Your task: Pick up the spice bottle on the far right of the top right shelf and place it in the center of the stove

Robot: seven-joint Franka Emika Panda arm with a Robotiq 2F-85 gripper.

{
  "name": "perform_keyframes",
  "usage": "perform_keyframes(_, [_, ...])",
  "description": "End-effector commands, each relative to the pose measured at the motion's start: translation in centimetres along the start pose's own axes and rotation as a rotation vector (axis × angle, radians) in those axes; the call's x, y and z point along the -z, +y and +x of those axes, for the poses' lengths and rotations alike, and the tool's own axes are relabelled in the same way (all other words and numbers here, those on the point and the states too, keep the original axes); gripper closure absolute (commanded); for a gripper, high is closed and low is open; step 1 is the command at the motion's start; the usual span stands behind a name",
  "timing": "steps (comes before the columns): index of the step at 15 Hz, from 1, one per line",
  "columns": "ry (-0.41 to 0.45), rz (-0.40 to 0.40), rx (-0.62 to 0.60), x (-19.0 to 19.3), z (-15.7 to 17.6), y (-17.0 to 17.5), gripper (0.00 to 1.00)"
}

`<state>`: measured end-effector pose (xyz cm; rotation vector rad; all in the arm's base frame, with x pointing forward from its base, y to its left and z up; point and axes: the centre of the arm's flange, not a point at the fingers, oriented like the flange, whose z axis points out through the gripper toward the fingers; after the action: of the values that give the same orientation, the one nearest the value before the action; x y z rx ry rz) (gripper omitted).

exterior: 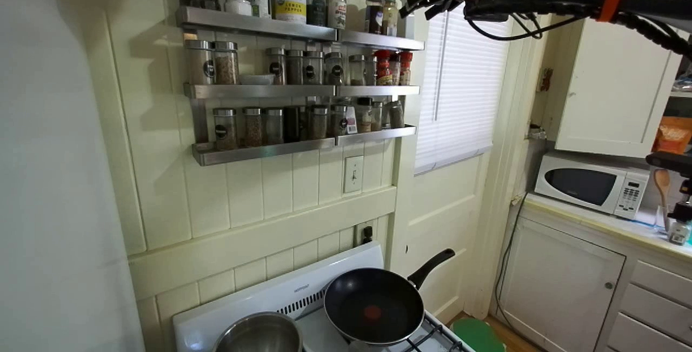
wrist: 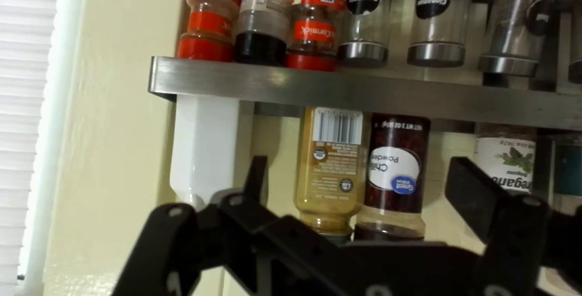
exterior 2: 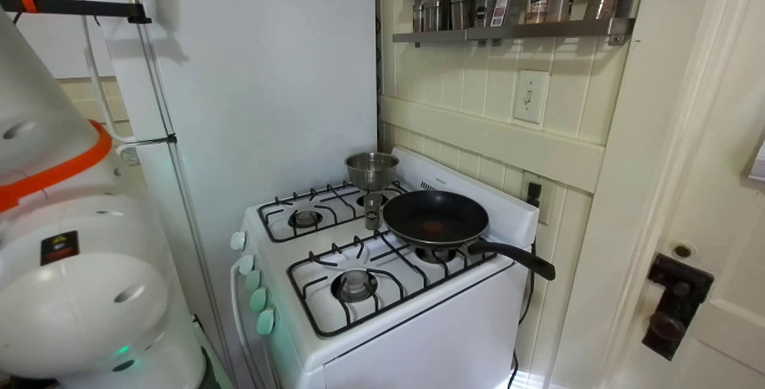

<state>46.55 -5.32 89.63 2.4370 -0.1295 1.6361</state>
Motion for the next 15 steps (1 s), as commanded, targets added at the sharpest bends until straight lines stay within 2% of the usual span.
perform_keyframes(1, [0.032, 0.013, 0.004, 1.5, 0.2, -0.9, 0.0])
perform_keyframes(6, [0.045, -0.016, -0.02, 0.8, 1.0, 0.2, 0.0])
perform_keyframes(7, [0.057, -0.025, -0.019, 0.5, 1.1, 0.4, 0.03])
perform_keyframes(8, [0.065, -0.03, -0.022, 0.2, 1.3, 0.6, 0.13])
perform_keyframes(11, [0.1, -0.049, -0.019, -0.7, 1.6, 1.0, 0.32])
perform_keyframes(14, [0.124, -0.067, -0.026, -2.0, 1.9, 1.4, 0.38])
perform_keyframes(15, [0.134, -0.072, -0.029, -2.3, 1.8, 1.6, 0.33])
